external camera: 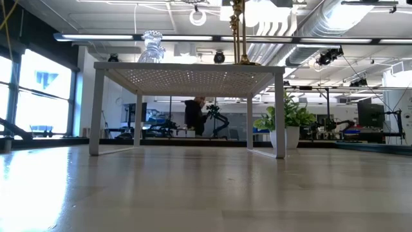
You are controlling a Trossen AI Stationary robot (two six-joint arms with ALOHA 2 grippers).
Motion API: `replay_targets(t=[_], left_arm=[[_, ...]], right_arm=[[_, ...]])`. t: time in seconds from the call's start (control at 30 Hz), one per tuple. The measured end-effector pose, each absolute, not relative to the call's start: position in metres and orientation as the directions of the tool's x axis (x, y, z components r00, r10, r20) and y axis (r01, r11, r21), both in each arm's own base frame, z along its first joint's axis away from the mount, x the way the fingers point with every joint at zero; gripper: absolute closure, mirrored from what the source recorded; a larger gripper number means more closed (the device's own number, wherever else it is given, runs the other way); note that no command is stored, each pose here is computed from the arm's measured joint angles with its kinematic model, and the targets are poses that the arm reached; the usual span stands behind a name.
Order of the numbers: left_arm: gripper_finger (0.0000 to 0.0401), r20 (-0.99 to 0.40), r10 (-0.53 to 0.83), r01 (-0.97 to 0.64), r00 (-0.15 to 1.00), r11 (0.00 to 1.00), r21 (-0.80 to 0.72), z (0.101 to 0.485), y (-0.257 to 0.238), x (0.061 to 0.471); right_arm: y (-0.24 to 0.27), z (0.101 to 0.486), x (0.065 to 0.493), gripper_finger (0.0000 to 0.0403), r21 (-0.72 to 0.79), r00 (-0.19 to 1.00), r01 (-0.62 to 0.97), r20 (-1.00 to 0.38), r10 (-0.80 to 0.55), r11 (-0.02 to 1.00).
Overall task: Pick & Place candle stick holders
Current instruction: Put the transparent glass candle holder on the shelf aligned with the other transparent glass candle holder
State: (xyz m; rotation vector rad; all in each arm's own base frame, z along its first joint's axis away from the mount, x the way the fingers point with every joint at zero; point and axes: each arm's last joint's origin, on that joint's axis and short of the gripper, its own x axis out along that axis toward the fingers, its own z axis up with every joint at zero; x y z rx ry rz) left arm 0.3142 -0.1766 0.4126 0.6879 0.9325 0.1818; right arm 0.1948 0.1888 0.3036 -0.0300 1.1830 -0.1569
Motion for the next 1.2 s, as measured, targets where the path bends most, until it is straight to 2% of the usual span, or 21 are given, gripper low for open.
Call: replay_targets(t=[0.27, 0.67, 0.97, 1.2], left_arm=[[0.0392, -0.669, 0.42, 0.115, 0.613, 0.79, 0.602, 0.427, -0.163, 0.307], [0.0392, -0.741, 0.285, 0.081, 0.608, 0.906, 0.415, 0.444, -0.144, 0.277], [0.0392, -0.788, 0.318, 0.006, 0.526, 0.926, 0.378, 0.423, -0.125, 0.245], [0.0392, -0.849, 0.351, 0.017, 0.394, 0.921, 0.389, 0.389, -0.113, 0.251]], right_arm=[[0.192, 0.304, 0.192, 0.0265, -0.102, 0.373, 0.099, -0.919, -0.132, 0.99], [0.192, 0.304, 0.192, 0.0265, -0.107, 0.381, 0.103, -0.914, -0.138, 0.989], [0.193, 0.304, 0.192, 0.0265, -0.101, 0.385, 0.104, -0.913, -0.134, 0.989], [0.193, 0.304, 0.193, 0.0265, -0.09, 0.394, 0.105, -0.91, -0.125, 0.99]])
